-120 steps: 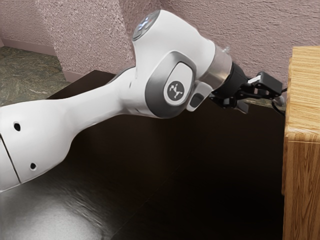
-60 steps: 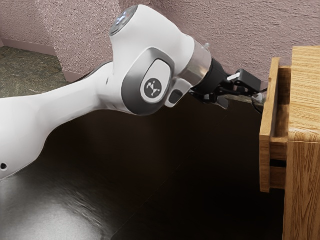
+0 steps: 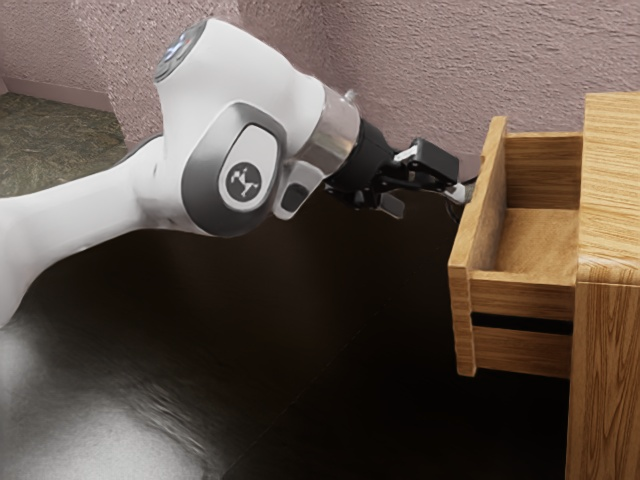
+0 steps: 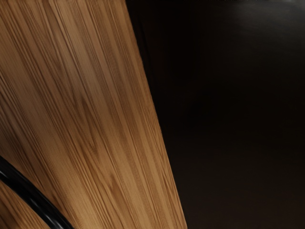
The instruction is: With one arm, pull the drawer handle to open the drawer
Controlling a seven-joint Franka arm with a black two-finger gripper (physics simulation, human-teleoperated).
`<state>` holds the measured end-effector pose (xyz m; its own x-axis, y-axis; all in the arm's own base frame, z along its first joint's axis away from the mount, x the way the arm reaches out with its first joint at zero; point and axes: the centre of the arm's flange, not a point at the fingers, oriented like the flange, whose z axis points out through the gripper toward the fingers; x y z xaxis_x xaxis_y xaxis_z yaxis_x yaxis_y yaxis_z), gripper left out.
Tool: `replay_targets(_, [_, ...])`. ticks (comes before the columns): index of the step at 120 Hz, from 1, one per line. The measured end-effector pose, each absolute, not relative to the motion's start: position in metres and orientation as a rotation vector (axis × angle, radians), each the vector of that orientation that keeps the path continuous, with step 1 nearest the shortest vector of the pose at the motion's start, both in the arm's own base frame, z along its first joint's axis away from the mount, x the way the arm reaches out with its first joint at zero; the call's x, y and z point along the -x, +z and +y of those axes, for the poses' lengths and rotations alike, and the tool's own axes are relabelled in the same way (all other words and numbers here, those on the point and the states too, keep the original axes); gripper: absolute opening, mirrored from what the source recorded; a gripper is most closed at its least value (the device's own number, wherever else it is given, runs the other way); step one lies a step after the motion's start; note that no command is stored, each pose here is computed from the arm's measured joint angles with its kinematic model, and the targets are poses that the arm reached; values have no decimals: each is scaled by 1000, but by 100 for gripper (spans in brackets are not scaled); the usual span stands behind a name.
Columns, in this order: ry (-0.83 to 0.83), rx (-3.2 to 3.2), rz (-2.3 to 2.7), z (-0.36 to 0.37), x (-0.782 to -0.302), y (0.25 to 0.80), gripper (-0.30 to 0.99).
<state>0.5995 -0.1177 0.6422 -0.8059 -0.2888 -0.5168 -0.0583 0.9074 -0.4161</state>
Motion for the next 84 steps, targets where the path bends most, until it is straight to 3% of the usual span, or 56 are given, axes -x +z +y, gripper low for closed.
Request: replay_targets(84, [-533,342,2439,-56,-568,637,69])
